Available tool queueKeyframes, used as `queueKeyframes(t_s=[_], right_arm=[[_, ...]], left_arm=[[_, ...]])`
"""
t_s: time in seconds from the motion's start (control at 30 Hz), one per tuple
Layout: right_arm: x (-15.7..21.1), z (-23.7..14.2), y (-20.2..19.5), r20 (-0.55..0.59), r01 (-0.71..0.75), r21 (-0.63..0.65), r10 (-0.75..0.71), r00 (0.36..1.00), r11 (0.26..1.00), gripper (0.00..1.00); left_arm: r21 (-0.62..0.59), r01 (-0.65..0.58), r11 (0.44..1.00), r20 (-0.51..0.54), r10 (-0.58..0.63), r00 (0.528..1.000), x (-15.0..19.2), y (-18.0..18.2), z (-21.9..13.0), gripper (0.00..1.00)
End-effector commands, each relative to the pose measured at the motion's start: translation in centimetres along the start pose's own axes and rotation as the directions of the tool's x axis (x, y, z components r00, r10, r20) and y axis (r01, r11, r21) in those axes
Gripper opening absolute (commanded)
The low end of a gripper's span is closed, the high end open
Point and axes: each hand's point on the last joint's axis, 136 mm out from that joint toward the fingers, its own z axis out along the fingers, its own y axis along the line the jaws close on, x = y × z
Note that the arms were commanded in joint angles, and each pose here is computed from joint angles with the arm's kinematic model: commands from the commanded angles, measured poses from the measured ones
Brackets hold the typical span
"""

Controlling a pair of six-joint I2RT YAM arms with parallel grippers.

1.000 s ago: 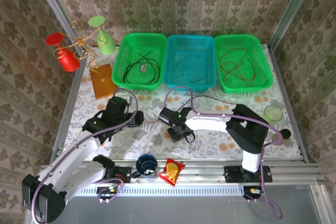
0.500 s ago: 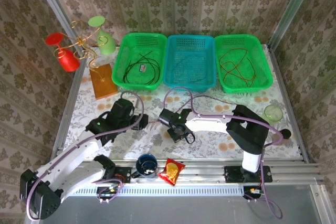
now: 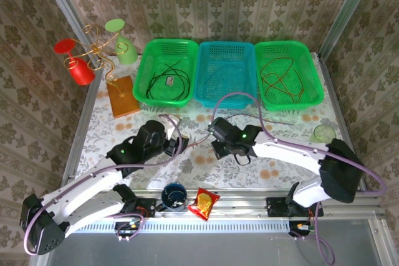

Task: Untangle the cables

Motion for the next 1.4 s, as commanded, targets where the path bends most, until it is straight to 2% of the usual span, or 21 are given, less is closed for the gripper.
queueKeyframes(t_s=[0.0,0.1,0.27,0.43,0.7,0.93,1.1,1.2,1.27,1.37], right_arm=[[-0.8,-1.8,-0.9,0.066,-0.006,-0.034,0.008,0.998,0.999,0.00],[-1.2,-3.0,-1.7,0.109,-0.030,-0.052,0.036,0.993,0.998,0.00],[-1.3,-4.4,-2.5,0.139,-0.049,-0.071,0.058,0.989,0.996,0.00],[-1.4,-5.3,-2.3,0.160,-0.036,-0.094,0.051,0.986,0.995,0.00],[-1.8,-6.6,-2.1,0.197,-0.042,-0.124,0.066,0.978,0.991,0.00],[-2.0,-7.6,-2.2,0.217,-0.048,-0.134,0.077,0.973,0.990,0.00],[-2.1,-8.4,-2.4,0.241,-0.046,-0.135,0.078,0.967,0.990,0.00],[-2.0,-8.7,-2.6,0.250,-0.044,-0.135,0.077,0.965,0.990,0.00],[-1.8,-8.8,-2.7,0.254,-0.042,-0.131,0.074,0.964,0.990,0.00],[-1.8,-9.0,-3.1,0.260,-0.047,-0.124,0.078,0.962,0.991,0.00]], left_arm=[[0.132,-0.234,0.963,0.179,0.209,0.961,-2.0,-3.6,-0.3,0.75],[0.181,-0.345,0.921,0.257,0.294,0.921,-2.1,-5.2,-0.3,0.77],[0.230,-0.437,0.870,0.265,0.376,0.888,-1.6,-6.5,0.6,0.79],[0.305,-0.476,0.825,0.337,0.374,0.864,-2.4,-8.5,1.5,0.82],[0.375,-0.470,0.799,0.346,0.350,0.871,-4.8,-10.3,4.3,0.81],[0.450,-0.421,0.787,0.341,0.284,0.896,-6.9,-11.5,7.0,0.65],[0.499,-0.392,0.773,0.306,0.267,0.914,-6.5,-12.1,8.6,0.45],[0.506,-0.391,0.769,0.309,0.262,0.914,-6.5,-12.2,8.9,0.43],[0.508,-0.388,0.769,0.312,0.256,0.915,-6.7,-12.4,9.0,0.37],[0.505,-0.368,0.781,0.310,0.234,0.922,-7.5,-12.3,9.0,0.13]])
